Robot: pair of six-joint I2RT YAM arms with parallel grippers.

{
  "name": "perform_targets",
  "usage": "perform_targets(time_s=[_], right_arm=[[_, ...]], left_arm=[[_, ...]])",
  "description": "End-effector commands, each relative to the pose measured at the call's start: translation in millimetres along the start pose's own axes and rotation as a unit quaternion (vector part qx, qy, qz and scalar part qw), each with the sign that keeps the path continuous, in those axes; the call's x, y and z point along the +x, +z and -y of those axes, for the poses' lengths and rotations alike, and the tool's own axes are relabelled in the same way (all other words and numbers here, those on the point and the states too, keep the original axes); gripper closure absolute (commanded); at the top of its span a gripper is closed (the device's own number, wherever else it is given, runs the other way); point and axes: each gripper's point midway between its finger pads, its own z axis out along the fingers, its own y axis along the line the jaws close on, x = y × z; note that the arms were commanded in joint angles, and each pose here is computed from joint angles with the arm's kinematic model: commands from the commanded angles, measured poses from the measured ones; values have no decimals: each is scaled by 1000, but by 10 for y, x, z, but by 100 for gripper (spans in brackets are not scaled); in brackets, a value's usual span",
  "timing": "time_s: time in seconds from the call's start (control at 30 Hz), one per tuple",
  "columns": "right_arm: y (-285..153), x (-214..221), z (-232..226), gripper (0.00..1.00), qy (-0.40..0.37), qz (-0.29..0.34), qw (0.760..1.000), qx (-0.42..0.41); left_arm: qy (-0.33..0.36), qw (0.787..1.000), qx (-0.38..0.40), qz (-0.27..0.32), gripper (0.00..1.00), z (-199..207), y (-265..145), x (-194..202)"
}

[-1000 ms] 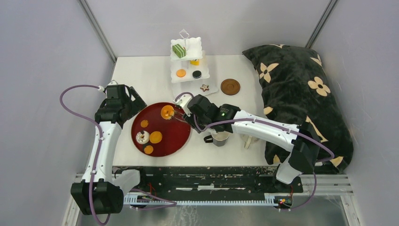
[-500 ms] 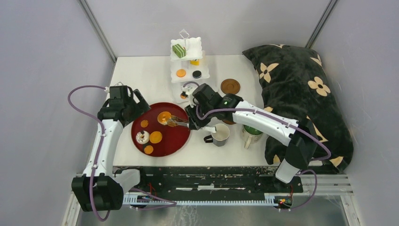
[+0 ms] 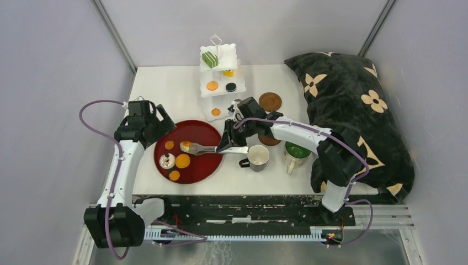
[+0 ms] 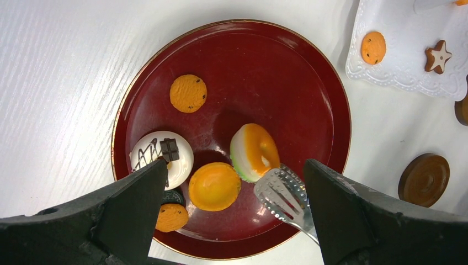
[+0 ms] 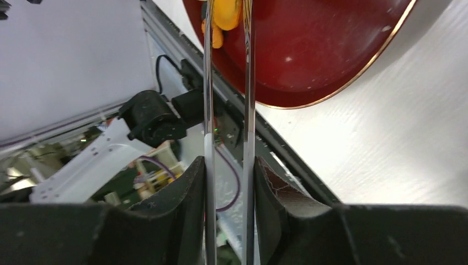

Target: Serve the afternoon tea

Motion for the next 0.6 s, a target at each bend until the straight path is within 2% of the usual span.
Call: perform_targets(time_s=[0.0, 0.17, 0.37, 0.57], right_arm=[[-7, -79, -378, 99, 60, -11, 994, -88], [97, -135, -288, 99, 149, -25, 982, -114], [126, -281, -207, 99, 244, -23, 955, -164], [65, -399, -212, 99, 296, -17, 932, -209]], left_arm=[[7, 1000, 6, 28, 0, 21, -53, -135], [7, 1000, 7, 29, 0, 25, -62, -137], [6, 1000, 6, 30, 0, 14, -73, -131], [4, 999, 7, 33, 0, 20, -91, -145]])
